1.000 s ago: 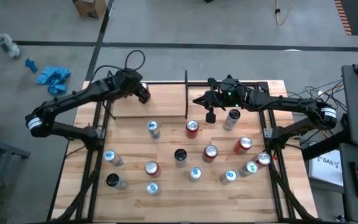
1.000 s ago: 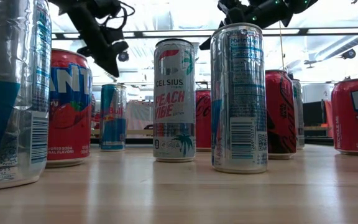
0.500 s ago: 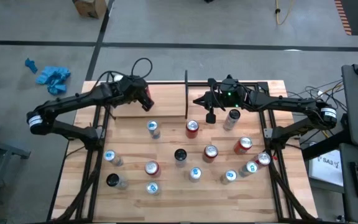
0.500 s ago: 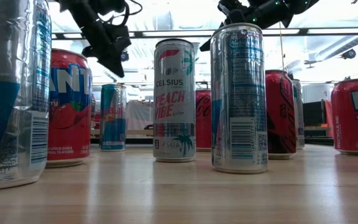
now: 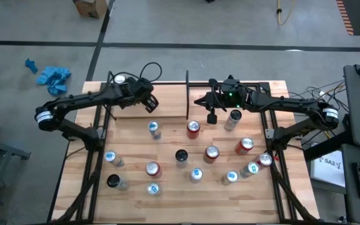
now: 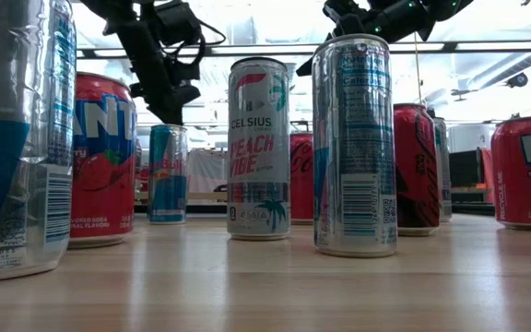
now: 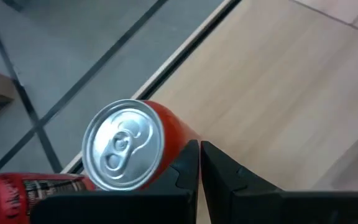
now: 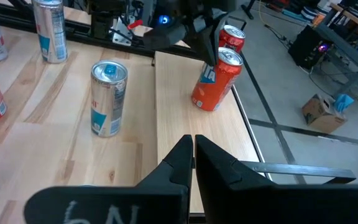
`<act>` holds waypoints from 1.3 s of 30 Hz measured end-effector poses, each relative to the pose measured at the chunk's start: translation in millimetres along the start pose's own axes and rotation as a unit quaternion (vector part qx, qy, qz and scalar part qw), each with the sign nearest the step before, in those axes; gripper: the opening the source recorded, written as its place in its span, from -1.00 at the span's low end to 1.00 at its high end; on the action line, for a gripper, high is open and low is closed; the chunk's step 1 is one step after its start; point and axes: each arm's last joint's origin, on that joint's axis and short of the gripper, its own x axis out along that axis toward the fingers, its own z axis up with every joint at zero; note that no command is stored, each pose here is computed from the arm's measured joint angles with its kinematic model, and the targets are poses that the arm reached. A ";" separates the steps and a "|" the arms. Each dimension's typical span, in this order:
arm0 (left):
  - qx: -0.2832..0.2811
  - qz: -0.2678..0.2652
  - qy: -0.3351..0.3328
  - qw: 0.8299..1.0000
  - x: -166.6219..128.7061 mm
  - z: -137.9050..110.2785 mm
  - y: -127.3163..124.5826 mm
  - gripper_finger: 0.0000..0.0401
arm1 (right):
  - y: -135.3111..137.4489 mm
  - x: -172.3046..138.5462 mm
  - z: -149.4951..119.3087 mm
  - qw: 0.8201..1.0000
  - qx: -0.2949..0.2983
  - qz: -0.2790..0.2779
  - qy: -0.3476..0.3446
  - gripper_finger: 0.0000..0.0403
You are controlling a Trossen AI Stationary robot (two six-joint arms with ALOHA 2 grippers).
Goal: Place canned beverage on shelf
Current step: Put the red soda can on the shelf
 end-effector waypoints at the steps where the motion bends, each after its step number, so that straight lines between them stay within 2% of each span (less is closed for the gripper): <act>1: 0.000 0.005 0.001 1.000 0.9 0.1 0.4 -1.00 | 0.0 0.0 0.0 1.000 0.000 0.000 0.000 -0.95; 14: -0.008 0.070 0.005 0.997 5.5 -0.1 10.5 -1.00 | 0.1 0.0 -0.1 1.000 0.001 0.000 0.001 -0.95; 18: -0.013 0.065 0.001 0.998 2.4 0.0 10.8 -1.00 | 0.3 0.0 -0.7 1.000 0.001 0.001 0.004 -0.95; 21: -0.005 0.014 0.011 1.000 0.7 -1.8 8.8 -1.00 | 0.6 0.0 -1.5 1.000 0.001 0.003 0.008 -0.95; 24: 0.041 -0.030 0.043 0.998 0.4 -7.8 7.0 -1.00 | 0.7 0.0 -1.7 1.000 0.001 0.003 0.009 -0.95; 29: 0.097 0.011 0.071 0.993 3.5 -12.5 14.0 -1.00 | 0.7 0.0 -1.9 1.000 0.001 0.004 0.009 -0.96; 39: 0.066 0.029 0.061 0.996 12.6 -7.4 33.8 -1.00 | 0.8 0.0 -1.9 1.000 0.001 0.004 0.010 -0.96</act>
